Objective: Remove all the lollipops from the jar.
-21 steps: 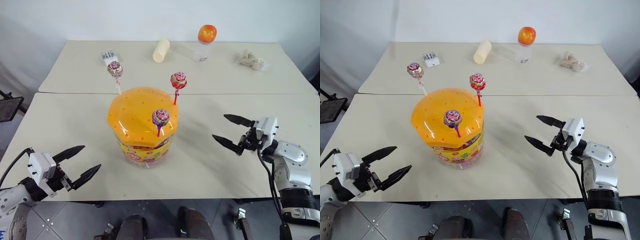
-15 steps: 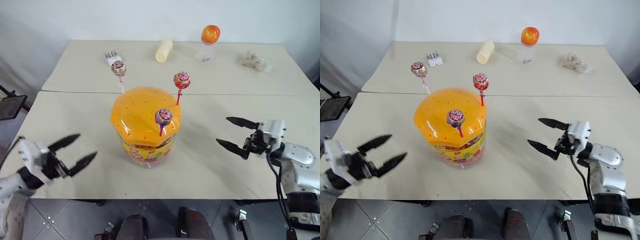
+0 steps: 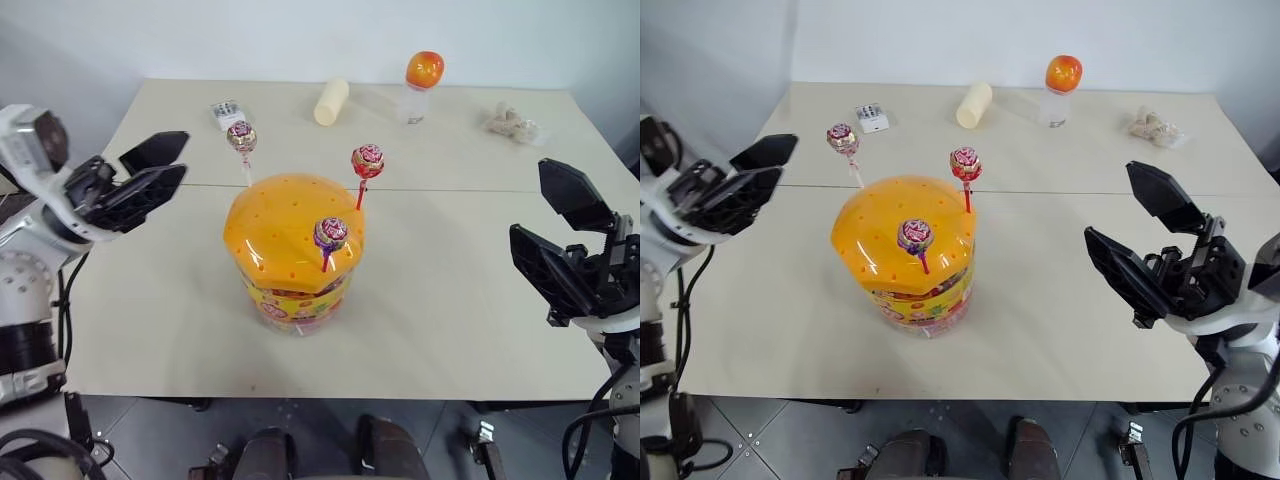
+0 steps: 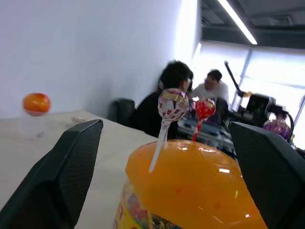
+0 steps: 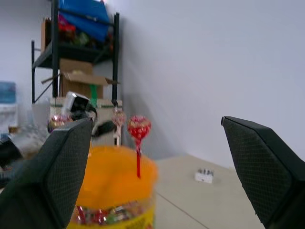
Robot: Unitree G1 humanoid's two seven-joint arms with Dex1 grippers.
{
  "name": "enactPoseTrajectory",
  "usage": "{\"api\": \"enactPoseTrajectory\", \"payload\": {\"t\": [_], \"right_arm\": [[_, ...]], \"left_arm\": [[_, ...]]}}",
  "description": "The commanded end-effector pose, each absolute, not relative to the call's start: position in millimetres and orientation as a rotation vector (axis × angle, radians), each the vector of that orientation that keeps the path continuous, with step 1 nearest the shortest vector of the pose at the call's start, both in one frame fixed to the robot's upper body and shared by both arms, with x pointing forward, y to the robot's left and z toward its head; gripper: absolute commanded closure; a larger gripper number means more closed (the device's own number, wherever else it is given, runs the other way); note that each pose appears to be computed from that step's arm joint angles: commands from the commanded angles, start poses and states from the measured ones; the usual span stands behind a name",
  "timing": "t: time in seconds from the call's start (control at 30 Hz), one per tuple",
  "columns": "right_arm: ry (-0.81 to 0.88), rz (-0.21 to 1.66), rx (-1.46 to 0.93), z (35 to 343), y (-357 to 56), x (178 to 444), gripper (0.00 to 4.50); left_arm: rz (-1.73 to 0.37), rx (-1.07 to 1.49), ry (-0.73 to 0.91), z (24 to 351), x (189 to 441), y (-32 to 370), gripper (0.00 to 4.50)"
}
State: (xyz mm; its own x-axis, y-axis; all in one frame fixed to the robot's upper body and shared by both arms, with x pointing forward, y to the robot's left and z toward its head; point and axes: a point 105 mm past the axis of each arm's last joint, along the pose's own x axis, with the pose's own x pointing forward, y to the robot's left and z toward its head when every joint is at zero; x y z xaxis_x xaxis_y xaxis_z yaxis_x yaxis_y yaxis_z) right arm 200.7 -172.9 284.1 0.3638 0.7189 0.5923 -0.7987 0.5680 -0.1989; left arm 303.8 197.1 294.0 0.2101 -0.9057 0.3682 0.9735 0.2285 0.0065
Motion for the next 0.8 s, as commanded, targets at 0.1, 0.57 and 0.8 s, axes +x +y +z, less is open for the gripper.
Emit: {"api": "enactPoseTrajectory", "payload": {"t": [0.1,0.57,0.8], "right_arm": [[-0.703,1.036,0.117,285.7,-150.2,181.6,0.03],[-0.69,1.092,0.154,285.3,-132.6,174.4,0.0],[-0.7,1.156,0.179,289.6,-124.6,177.5,0.0]], "left_arm": [[-1.443,-0.185,-0.28,290.6,326.9,166.1,0.0],[-1.56,-0.234,-0.266,290.6,326.1,154.2,3.37],[-1.519,-0.397,-0.406,319.5,327.3,162.7,4.48]]}}
